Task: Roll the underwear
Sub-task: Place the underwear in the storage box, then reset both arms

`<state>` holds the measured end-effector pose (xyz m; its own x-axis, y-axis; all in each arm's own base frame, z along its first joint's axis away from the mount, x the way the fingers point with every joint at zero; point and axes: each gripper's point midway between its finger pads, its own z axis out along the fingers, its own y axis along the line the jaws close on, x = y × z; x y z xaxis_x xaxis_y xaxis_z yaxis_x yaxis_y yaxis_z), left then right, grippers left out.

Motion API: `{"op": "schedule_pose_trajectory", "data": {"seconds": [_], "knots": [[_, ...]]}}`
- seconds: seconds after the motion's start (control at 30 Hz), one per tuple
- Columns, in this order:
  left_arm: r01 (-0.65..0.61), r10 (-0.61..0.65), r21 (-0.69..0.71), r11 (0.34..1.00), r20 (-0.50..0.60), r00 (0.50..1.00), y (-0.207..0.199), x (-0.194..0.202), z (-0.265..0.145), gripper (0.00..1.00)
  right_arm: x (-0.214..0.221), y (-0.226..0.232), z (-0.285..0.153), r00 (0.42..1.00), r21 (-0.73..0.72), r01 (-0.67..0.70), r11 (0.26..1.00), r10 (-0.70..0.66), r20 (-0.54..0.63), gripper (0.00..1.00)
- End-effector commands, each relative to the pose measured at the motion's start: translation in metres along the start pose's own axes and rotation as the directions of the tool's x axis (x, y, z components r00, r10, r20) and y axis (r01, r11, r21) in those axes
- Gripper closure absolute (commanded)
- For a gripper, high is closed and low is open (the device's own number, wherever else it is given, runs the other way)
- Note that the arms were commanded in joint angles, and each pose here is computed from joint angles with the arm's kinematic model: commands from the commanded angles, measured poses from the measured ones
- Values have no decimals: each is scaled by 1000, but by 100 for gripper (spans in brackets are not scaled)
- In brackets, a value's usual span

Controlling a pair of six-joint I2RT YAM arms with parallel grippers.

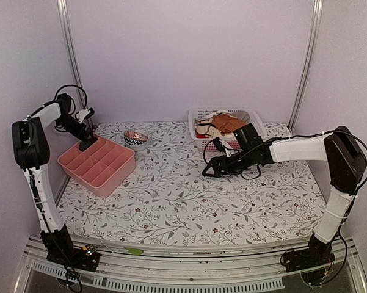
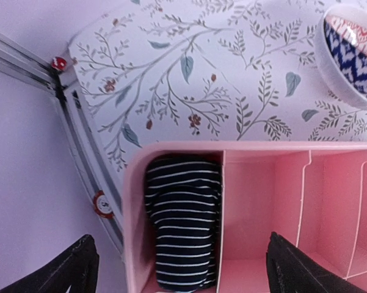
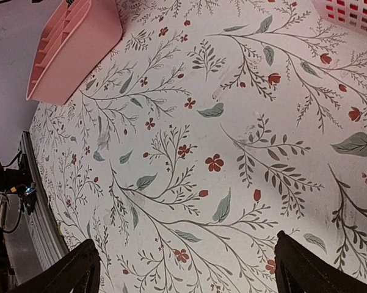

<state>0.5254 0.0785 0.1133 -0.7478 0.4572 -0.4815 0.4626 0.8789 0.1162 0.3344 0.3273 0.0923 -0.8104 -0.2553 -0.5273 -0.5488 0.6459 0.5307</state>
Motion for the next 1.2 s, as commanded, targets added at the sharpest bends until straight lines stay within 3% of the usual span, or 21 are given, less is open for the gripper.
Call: {"op": "schedule_pose_trajectory", "data": {"seconds": [0.0,0.27,0.43,0.57,0.7,0.8,0.97,1.17], "knots": [[-36,48,-87,996,132,990,4,-53,-63,4,-40,20,-28,990,16,72,997,-74,116,1],[-104,151,-144,984,364,919,-34,-136,-129,4,-83,14,-83,953,133,67,989,-103,286,1],[-115,183,-156,981,551,814,-71,-189,-199,4,-114,16,-145,873,238,18,971,-131,470,1],[-156,175,-85,984,617,767,-116,-210,-214,4,-124,19,-193,794,264,-26,964,-141,591,1],[-284,210,36,958,585,784,-191,-210,-190,4,-120,10,-226,756,218,-101,971,-68,651,1],[-278,169,122,953,547,820,-241,-202,-165,4,-108,1,-238,753,205,-149,967,-23,657,1],[-234,96,234,944,483,870,-310,-177,-135,4,-65,-13,-225,801,183,-215,959,66,595,1],[-167,42,327,930,356,933,-350,-128,-100,4,-20,-22,-194,850,124,-287,950,193,491,1]]}}
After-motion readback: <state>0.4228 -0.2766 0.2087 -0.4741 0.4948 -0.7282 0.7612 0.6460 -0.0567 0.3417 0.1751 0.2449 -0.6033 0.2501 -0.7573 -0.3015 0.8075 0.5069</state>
